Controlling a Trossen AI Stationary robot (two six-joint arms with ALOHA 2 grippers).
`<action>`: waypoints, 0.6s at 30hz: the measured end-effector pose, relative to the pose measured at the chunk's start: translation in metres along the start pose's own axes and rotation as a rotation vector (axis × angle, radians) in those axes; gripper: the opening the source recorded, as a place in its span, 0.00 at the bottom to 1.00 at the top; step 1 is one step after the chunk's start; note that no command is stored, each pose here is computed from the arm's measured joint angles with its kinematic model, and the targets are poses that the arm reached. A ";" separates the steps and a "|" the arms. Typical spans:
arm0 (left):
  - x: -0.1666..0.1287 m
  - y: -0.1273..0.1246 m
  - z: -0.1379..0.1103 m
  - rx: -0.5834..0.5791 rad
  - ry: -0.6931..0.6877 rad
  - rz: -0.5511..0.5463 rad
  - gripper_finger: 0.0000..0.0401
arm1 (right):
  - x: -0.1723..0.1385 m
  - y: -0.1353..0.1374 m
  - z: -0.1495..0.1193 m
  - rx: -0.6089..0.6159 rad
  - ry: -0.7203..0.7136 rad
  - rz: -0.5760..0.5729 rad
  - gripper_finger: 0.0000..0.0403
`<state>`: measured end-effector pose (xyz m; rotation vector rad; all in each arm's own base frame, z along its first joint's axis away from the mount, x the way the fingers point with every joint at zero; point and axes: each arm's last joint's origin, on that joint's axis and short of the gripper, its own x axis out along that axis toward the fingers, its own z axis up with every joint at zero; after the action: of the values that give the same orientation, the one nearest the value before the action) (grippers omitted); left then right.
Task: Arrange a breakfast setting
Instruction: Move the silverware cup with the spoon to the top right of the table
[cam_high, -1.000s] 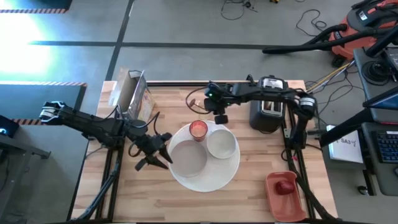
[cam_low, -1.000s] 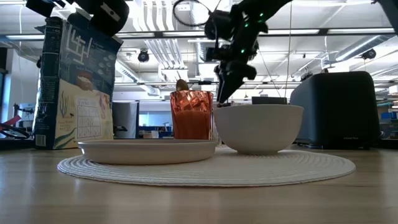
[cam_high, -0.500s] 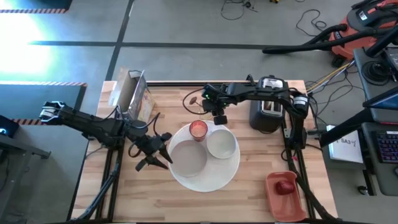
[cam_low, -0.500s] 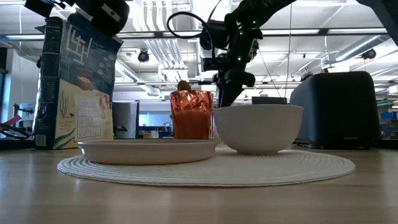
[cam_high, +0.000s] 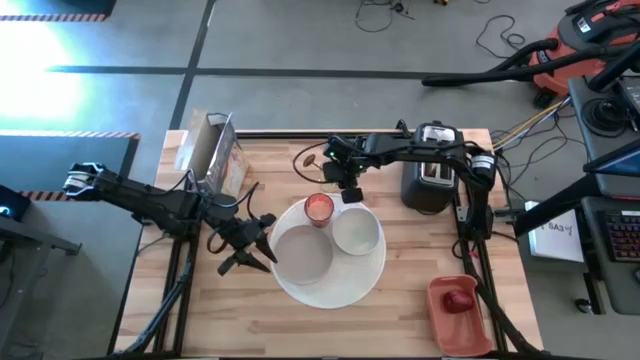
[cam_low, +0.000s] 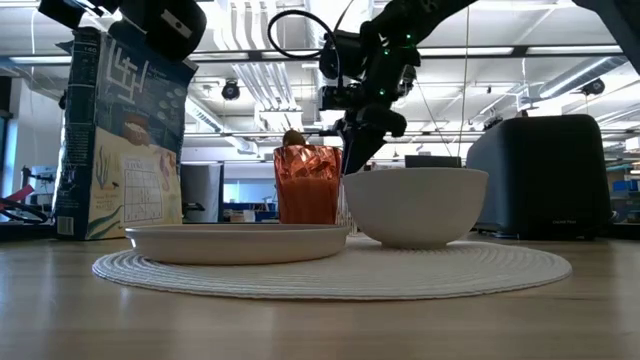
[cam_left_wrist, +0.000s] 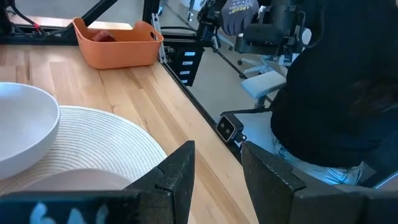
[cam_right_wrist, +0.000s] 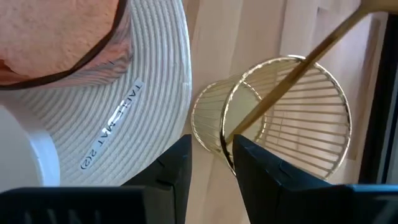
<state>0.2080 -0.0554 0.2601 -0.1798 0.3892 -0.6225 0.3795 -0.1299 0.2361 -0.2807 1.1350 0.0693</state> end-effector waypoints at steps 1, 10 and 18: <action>0.000 0.000 0.000 0.000 0.000 0.000 0.29 | 0.000 0.000 0.000 0.000 0.000 0.000 0.26; 0.000 0.000 0.000 0.000 0.000 0.000 0.29 | 0.010 -0.002 -0.001 0.004 0.015 0.007 0.26; 0.000 0.000 0.000 -0.001 0.003 0.000 0.29 | 0.026 -0.003 -0.004 0.002 0.046 0.021 0.25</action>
<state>0.2078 -0.0553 0.2597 -0.1801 0.3929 -0.6221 0.3870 -0.1358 0.2119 -0.2696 1.1832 0.0800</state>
